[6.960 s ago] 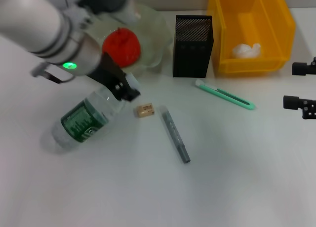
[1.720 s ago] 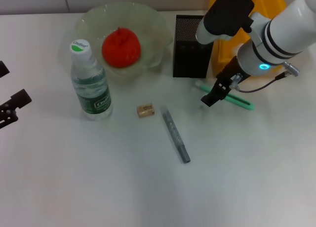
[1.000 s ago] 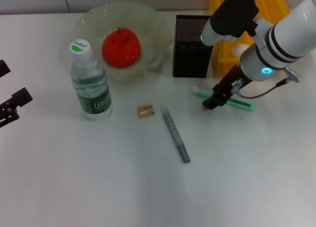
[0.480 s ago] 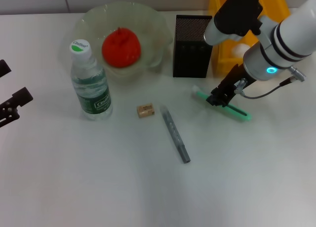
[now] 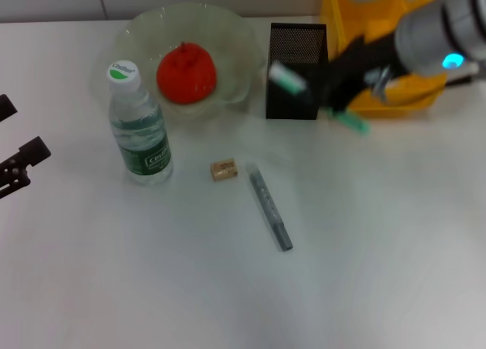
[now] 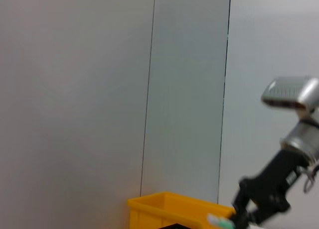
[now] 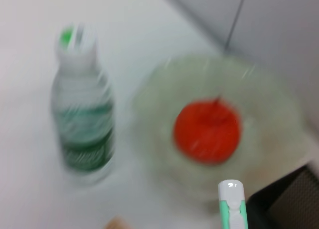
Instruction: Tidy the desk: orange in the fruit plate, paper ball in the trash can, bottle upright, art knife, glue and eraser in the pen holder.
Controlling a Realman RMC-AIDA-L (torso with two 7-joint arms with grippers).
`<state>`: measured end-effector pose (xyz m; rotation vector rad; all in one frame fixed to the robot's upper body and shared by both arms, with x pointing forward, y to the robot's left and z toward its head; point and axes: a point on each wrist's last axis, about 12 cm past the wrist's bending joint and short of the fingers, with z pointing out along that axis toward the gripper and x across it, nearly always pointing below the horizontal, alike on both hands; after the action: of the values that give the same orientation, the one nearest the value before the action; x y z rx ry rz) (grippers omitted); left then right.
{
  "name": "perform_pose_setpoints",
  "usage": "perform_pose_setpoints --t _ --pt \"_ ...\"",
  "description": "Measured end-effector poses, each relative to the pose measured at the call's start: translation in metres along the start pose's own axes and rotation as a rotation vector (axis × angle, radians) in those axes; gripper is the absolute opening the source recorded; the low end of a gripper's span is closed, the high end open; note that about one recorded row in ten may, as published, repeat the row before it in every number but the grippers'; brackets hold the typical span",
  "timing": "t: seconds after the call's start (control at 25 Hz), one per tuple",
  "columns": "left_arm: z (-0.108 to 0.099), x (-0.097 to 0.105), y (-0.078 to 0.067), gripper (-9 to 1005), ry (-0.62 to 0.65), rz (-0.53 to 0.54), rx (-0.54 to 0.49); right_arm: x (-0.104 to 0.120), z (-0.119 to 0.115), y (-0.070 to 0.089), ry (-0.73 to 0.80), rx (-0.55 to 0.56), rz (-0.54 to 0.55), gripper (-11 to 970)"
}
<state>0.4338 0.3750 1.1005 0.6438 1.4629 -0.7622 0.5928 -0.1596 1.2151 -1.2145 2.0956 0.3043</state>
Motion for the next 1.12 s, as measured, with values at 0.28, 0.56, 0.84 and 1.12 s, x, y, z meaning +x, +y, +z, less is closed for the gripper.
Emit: perform_pose_setpoints --t 0.28,0.56,0.84,1.12 --pt "0.001 0.001 -0.001 797 -0.003 0.003 0.001 -0.011 0.003 -0.016 -0.152 0.091 -0.012 199" --pt "0.002 0.002 -0.001 797 -0.006 0.0 0.001 -0.009 0.031 -0.027 -0.294 0.088 -0.019 218" --pt "0.0 0.003 -0.002 797 -0.004 -0.001 -0.005 0.001 0.048 -0.033 -0.388 0.098 -0.036 236" --pt "0.001 0.002 0.0 797 -0.003 0.0 -0.008 0.028 0.059 -0.041 -0.487 0.104 -0.009 254"
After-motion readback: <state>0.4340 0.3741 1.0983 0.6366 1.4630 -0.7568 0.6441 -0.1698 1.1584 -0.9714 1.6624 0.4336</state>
